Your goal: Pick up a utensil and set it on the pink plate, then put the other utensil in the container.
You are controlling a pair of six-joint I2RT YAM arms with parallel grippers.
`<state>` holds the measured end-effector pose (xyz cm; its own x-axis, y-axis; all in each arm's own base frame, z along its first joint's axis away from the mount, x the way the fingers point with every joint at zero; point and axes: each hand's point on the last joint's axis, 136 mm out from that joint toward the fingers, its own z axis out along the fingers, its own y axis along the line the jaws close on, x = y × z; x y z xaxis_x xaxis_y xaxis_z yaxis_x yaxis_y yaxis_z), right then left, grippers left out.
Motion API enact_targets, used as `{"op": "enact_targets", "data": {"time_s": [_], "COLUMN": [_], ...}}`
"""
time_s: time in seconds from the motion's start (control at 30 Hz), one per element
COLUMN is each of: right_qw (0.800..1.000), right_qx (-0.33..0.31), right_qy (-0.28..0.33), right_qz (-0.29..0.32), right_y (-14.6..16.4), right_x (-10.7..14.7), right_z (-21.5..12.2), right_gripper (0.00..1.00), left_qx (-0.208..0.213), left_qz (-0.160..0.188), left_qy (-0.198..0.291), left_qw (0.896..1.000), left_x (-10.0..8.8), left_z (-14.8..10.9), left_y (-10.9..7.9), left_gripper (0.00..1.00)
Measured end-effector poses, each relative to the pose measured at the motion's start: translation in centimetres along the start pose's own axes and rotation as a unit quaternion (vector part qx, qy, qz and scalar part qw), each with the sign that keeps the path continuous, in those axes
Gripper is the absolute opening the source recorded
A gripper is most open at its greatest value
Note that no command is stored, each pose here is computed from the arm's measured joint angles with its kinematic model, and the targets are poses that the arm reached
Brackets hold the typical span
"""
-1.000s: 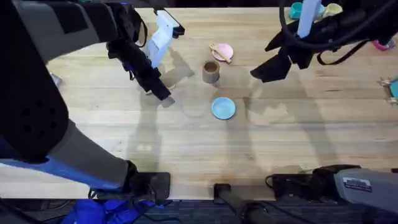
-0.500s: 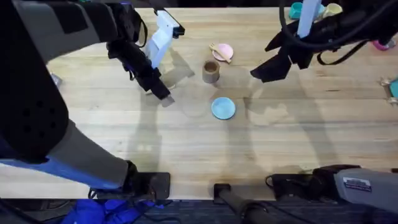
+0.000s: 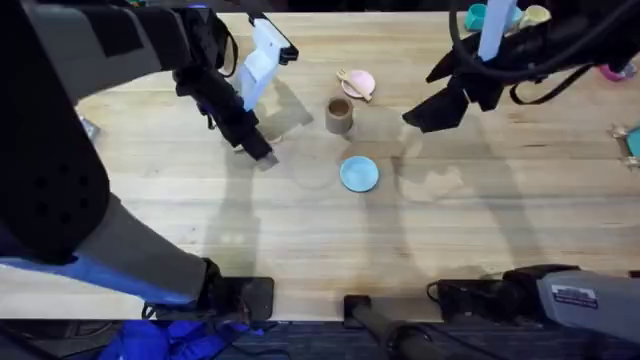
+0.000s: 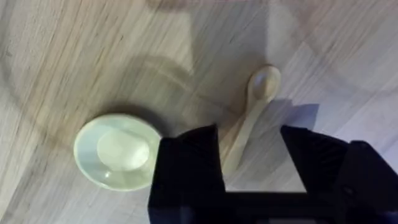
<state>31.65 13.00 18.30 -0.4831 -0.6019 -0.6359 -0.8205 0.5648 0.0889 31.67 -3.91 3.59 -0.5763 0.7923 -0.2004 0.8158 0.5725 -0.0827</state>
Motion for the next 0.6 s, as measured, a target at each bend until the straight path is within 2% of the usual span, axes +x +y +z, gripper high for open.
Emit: {"op": "enact_targets", "data": {"time_s": [0.3,0.6], "right_qw": [1.0,1.0], "right_qx": [0.0,0.0], "right_qy": [0.0,0.0], "right_qz": [0.0,0.0], "right_y": [0.0,0.01], "right_x": [0.0,0.0], "right_z": [0.0,0.0], "right_gripper": [0.997,0.996], "left_qx": [-0.016,-0.021], "left_qz": [0.008,0.009], "left_qy": [0.002,0.003], "left_qw": [1.0,1.0], "left_x": [0.16,0.16], "left_z": [0.15,0.15], "left_y": [0.1,0.3], "left_gripper": [0.624,0.551]}}
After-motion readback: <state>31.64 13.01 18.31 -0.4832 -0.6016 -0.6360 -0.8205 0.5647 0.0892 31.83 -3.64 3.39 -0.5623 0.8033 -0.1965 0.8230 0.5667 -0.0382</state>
